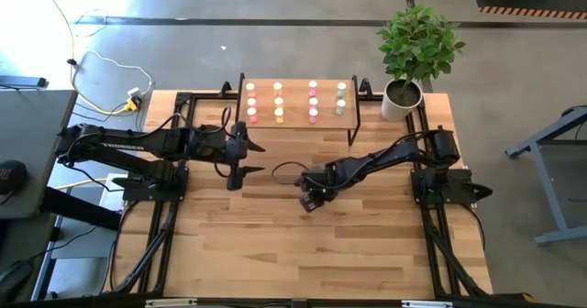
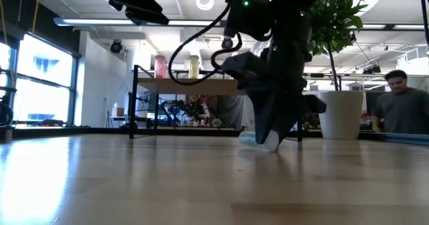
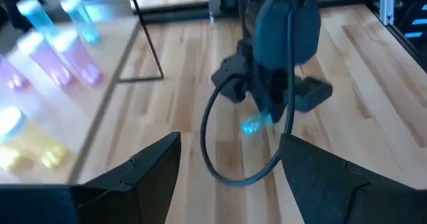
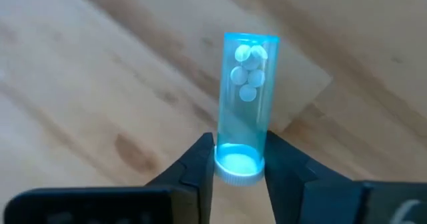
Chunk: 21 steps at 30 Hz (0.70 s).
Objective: Pick and place medicine bottles onto shelf by color
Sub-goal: Put the blue pill bottle on the shelf aligned with the other blue pill bottles
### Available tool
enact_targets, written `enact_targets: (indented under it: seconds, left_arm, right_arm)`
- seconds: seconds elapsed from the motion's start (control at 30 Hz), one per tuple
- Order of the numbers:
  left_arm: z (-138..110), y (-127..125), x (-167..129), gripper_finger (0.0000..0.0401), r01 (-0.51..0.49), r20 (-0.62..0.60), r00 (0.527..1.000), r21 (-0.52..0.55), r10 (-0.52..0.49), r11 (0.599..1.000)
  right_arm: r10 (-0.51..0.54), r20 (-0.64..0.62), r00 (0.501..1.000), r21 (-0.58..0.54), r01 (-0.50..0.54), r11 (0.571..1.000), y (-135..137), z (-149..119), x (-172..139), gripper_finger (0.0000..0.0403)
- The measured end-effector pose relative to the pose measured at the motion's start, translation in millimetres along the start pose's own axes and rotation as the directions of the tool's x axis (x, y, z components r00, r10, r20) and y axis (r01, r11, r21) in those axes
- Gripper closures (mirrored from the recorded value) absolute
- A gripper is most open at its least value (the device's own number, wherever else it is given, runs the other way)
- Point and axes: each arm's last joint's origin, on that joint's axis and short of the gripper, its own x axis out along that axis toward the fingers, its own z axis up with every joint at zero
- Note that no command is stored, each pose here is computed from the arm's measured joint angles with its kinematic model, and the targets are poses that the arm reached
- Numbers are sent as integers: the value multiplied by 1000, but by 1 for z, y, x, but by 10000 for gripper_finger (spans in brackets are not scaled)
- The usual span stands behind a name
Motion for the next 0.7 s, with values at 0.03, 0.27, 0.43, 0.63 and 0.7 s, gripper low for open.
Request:
enact_targets:
  seconds: [0.03, 0.27, 0.43, 0.63, 0.7]
  left_arm:
    - [-1, 0, 0, 158, 3, -12, 1000, -13, -4, 1000]
    - [-13, -3, -1, 158, 58, -129, 989, -156, -78, 986]
    - [-18, -6, -2, 158, 95, -173, 974, -279, -147, 956]
    - [-18, -7, -2, 158, 108, -170, 966, -426, -197, 898]
    - [-17, -8, -2, 158, 117, -164, 962, -473, -218, 873]
  right_arm:
    - [6, -5, 1000, -22, -6, 1000, 1, 0, -2, 314]
    - [110, -12, 994, -220, -110, 969, 24, 9, -20, 302]
    - [160, 34, 987, -388, -134, 912, 45, 21, -45, 304]
    - [142, 139, 980, -562, -40, 826, 61, 39, -82, 304]
    - [113, 181, 977, -618, 24, 786, 64, 42, -93, 304]
